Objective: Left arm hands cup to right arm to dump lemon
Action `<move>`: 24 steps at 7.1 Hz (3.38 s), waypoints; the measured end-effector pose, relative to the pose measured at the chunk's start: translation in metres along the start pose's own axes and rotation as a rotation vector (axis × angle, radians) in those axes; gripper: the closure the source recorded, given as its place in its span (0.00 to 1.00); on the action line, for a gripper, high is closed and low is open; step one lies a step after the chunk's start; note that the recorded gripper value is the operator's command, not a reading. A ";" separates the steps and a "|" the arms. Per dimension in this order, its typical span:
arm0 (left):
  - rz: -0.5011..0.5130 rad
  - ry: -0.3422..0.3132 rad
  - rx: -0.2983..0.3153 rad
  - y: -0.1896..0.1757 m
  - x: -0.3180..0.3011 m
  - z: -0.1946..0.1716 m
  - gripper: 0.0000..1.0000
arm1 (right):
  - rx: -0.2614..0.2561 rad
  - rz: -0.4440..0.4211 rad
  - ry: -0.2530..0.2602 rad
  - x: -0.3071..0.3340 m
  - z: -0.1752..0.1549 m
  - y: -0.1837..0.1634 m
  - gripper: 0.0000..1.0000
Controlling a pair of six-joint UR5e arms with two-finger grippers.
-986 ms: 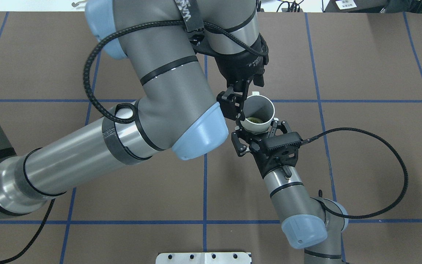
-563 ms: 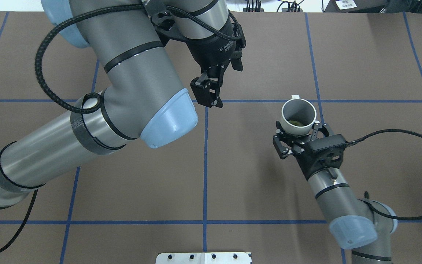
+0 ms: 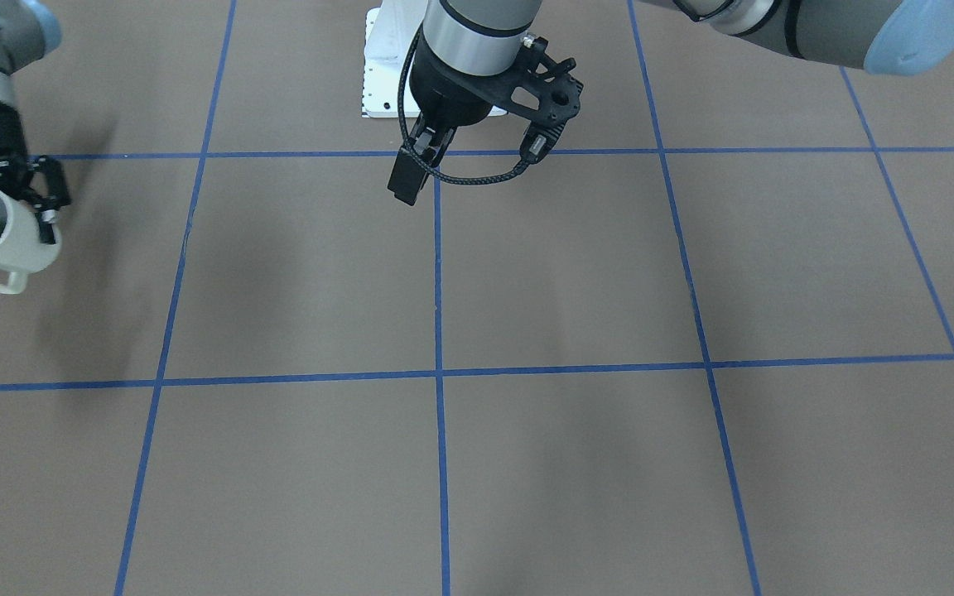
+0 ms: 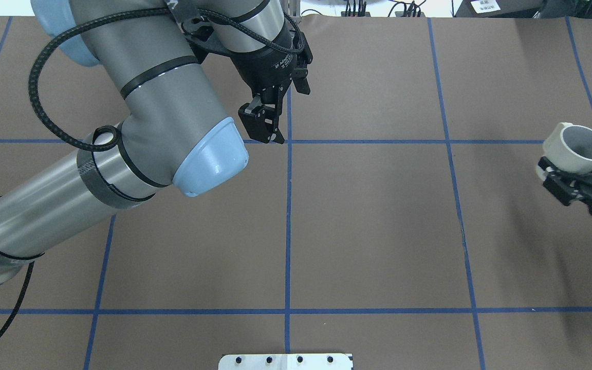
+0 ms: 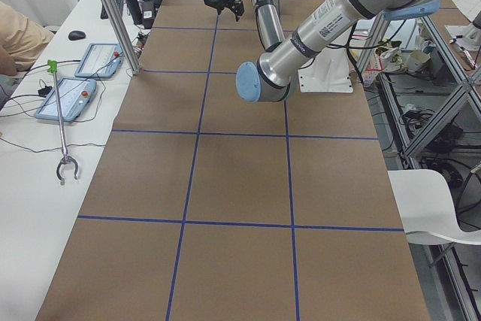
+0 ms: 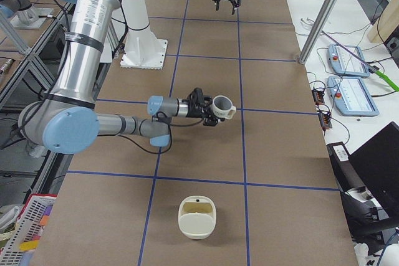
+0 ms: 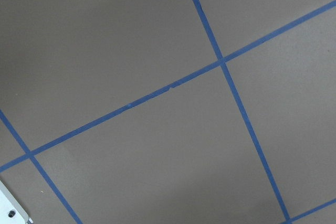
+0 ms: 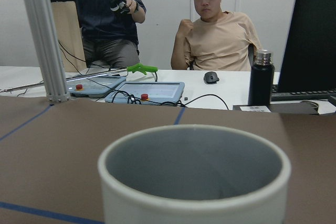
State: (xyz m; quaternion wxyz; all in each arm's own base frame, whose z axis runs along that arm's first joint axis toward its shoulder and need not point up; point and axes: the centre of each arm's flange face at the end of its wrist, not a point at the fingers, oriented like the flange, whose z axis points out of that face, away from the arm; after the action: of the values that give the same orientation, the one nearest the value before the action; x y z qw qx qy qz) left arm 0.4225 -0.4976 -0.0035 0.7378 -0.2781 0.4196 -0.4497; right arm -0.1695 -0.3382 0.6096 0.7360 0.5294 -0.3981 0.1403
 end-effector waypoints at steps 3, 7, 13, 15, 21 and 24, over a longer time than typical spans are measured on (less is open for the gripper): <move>-0.003 0.000 0.002 -0.001 0.000 0.000 0.00 | -0.073 0.218 0.014 0.172 -0.051 -0.024 0.85; -0.003 0.001 0.003 -0.001 0.000 0.000 0.00 | -0.050 0.802 -0.001 0.210 -0.109 -0.038 0.84; -0.003 0.001 0.003 -0.001 0.001 -0.001 0.00 | 0.015 1.555 -0.009 0.230 -0.125 -0.036 0.84; -0.004 0.001 0.003 -0.001 0.001 -0.001 0.00 | 0.033 1.697 -0.018 0.245 -0.141 -0.021 0.81; -0.009 0.014 0.009 -0.003 -0.001 -0.013 0.00 | 0.055 2.015 -0.057 0.255 -0.143 -0.022 0.80; -0.018 0.032 0.019 -0.013 0.004 -0.022 0.00 | 0.084 2.145 -0.053 0.263 -0.150 -0.020 0.80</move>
State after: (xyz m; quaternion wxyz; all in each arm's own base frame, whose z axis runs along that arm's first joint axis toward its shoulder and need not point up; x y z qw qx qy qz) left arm 0.3986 -0.5078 -0.0062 0.7294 -0.2679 0.4246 -0.4647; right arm 0.0778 -0.2690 0.7709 0.2011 -0.0687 -0.6657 0.7153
